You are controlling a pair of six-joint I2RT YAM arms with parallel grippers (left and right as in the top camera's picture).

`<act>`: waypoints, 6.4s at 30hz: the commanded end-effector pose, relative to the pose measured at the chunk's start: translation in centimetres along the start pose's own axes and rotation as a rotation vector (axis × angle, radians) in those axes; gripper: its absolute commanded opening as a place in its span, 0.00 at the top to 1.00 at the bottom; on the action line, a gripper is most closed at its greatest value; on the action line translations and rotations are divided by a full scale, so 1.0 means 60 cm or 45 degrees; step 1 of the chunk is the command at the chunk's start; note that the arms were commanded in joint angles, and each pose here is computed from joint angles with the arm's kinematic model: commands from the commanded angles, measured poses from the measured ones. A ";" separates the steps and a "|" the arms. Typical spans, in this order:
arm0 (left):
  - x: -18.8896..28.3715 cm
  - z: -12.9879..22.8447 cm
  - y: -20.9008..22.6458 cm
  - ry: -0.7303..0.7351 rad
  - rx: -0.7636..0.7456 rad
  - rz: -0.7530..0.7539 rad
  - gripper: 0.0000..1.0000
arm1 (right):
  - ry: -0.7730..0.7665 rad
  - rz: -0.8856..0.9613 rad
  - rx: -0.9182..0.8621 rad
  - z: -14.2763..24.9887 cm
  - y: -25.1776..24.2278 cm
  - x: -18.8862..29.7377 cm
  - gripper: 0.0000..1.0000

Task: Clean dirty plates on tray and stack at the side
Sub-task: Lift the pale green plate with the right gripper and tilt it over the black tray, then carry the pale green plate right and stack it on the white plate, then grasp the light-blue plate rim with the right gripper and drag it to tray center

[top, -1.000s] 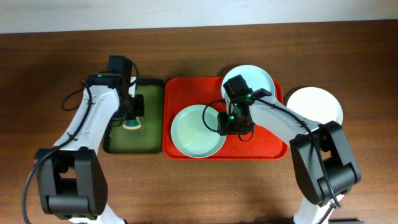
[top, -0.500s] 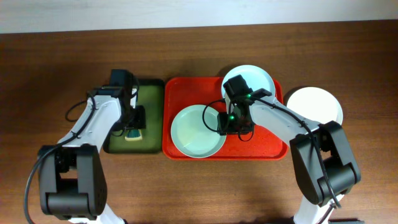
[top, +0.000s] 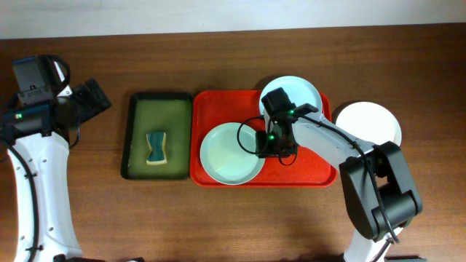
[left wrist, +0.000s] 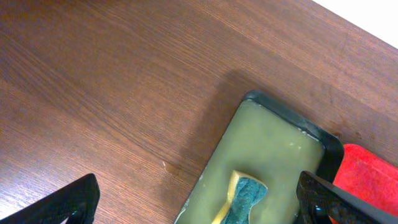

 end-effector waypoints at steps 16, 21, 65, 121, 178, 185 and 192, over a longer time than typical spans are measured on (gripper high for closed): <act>0.004 -0.003 0.003 -0.010 0.021 -0.005 0.01 | -0.031 0.041 0.068 0.011 0.020 -0.017 0.96; 0.004 -0.004 0.003 -0.010 0.021 -0.005 0.01 | -0.001 -0.158 -0.008 -0.013 0.042 0.037 0.96; 0.004 -0.003 0.003 -0.010 0.021 -0.005 0.01 | -1.868 0.818 1.051 -0.115 0.441 0.371 0.96; 0.004 -0.003 0.003 -0.010 0.021 -0.005 0.01 | -0.283 0.196 -0.487 -0.097 -0.376 0.193 0.39; 0.004 -0.004 0.003 -0.010 0.021 -0.005 0.01 | -0.165 0.152 0.035 -0.101 -0.079 0.181 0.64; 0.004 -0.003 0.003 -0.010 0.021 -0.005 0.01 | -0.182 0.168 0.099 -0.093 -0.104 0.104 0.76; 0.004 -0.003 0.003 -0.010 0.021 -0.005 0.01 | -0.113 0.128 0.089 -0.083 -0.109 0.056 0.86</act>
Point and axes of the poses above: each gripper's point midway between its finger pads, its own x axis back along the fingers, its own y axis along the line the jaws close on, z = x × y, the point moved 1 cm from there along x, back along the fingers, and after that the axes turned 6 degrees about -x, right-handed, at the moved point
